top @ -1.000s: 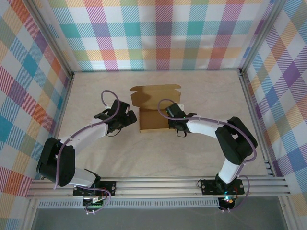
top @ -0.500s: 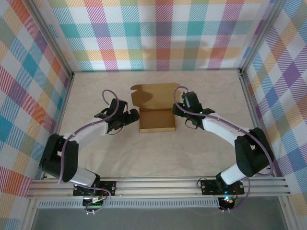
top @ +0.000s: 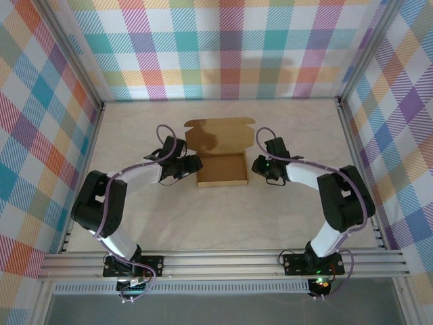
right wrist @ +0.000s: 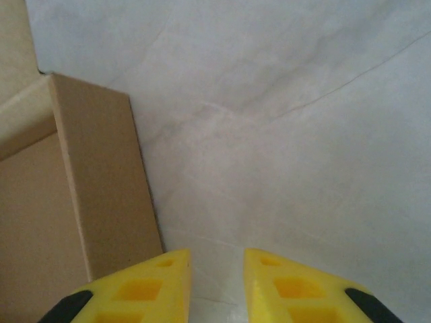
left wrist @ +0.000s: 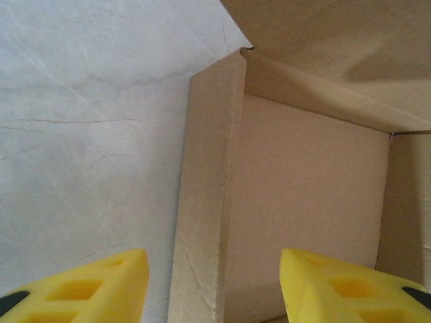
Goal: Fold the paper box
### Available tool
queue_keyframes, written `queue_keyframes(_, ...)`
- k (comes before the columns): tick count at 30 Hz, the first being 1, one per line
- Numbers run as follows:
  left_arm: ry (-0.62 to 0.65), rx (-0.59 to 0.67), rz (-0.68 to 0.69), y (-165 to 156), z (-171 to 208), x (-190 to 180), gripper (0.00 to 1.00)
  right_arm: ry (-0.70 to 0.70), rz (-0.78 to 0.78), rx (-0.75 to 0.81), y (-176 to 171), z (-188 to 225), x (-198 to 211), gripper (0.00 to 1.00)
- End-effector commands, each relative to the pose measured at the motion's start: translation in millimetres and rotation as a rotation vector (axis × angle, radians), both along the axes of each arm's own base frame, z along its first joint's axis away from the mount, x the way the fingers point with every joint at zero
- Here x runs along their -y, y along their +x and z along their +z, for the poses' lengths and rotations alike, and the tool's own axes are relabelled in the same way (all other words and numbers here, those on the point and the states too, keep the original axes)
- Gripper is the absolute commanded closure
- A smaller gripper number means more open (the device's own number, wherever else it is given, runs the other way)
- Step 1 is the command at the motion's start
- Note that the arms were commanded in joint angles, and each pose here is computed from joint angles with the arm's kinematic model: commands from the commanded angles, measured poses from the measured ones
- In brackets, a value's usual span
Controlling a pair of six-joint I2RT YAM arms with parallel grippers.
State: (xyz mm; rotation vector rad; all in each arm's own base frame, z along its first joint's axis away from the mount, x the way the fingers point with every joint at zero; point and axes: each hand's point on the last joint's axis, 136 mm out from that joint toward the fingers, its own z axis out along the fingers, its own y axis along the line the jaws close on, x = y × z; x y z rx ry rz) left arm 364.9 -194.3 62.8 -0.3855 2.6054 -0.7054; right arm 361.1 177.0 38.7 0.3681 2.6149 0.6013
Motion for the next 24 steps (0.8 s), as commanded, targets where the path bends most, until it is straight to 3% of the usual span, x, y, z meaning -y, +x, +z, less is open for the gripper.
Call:
queue_keyframes(1, -0.036, -0.011, -0.033, 2, 0, 13, 0.52, 0.078, 0.044, -0.004, 0, 2, -25, 0.73)
queue_keyframes(13, -0.071, -0.054, -0.089, -17, -3, 39, 0.61, 0.096, 0.082, -0.022, -16, -2, -43, 0.73)
queue_keyframes(24, -0.031, -0.110, -0.065, -55, -2, 21, 0.61, 0.118, 0.073, -0.033, -47, 8, -45, 0.71)
